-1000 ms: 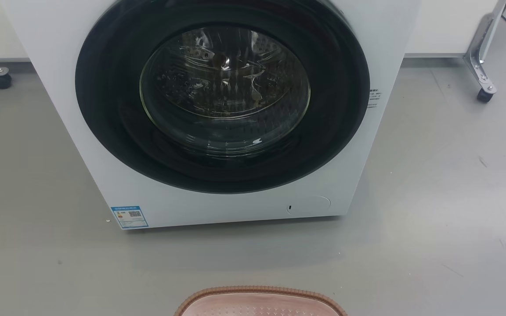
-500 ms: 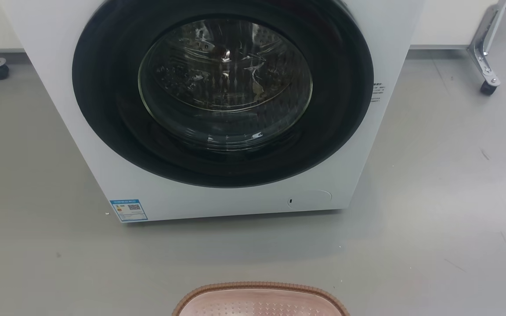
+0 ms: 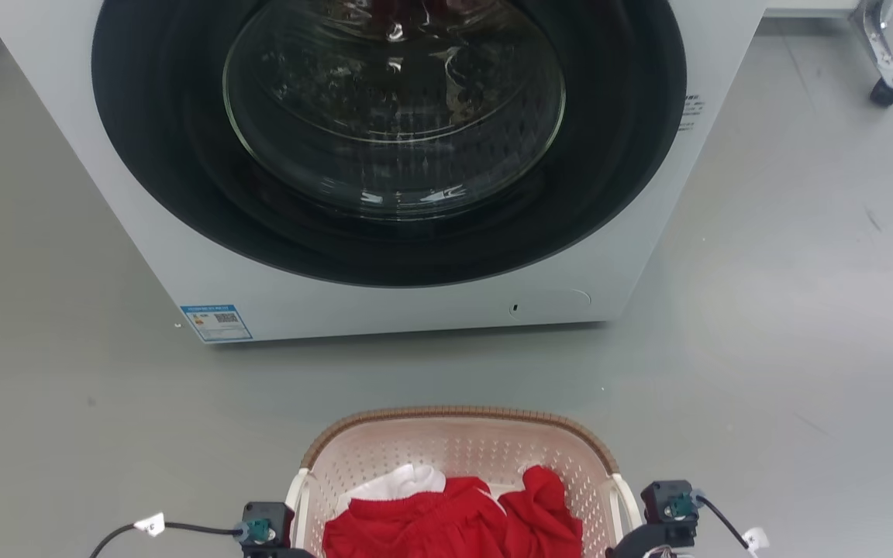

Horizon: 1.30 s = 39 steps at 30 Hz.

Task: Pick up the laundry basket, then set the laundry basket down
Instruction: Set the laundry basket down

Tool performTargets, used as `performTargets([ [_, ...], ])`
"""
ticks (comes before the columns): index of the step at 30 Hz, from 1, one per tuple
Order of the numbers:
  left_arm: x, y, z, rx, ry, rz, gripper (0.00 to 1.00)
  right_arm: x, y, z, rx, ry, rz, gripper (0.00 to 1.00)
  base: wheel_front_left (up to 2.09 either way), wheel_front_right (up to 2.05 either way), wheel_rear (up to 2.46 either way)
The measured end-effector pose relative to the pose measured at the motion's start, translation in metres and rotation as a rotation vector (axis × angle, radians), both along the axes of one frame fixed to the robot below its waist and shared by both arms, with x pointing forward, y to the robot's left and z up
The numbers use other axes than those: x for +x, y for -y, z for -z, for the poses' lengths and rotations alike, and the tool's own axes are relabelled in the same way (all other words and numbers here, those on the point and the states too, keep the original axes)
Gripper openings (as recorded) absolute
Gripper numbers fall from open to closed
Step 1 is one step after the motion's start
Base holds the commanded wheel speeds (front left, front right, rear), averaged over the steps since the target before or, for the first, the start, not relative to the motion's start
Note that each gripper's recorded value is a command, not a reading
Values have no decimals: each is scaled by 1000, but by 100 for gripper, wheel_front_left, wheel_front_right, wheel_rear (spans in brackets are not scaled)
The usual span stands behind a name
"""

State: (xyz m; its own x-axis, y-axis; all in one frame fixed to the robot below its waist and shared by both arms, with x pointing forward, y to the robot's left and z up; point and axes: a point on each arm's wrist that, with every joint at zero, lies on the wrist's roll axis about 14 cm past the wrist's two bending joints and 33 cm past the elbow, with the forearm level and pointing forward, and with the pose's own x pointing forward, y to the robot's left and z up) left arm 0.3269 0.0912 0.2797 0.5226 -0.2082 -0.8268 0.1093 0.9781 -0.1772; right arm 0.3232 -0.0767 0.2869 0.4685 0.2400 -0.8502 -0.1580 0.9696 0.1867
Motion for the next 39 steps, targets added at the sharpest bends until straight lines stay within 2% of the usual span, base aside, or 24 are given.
performTargets([
  [13, 57, -1, 9, -1, 25, -19, 0, 63, -1, 5, 2, 38, 0, 0, 0, 0, 0],
  [26, 107, 1, 44, -6, 11, -24, 0, 117, 2, 39, -13, 36, 6, 0, 0, 0, 0],
  [39, 126, 0, 87, -3, -28, -27, 0, 141, 3, 81, -26, 10, -3, 0, 0, 0, 0],
])
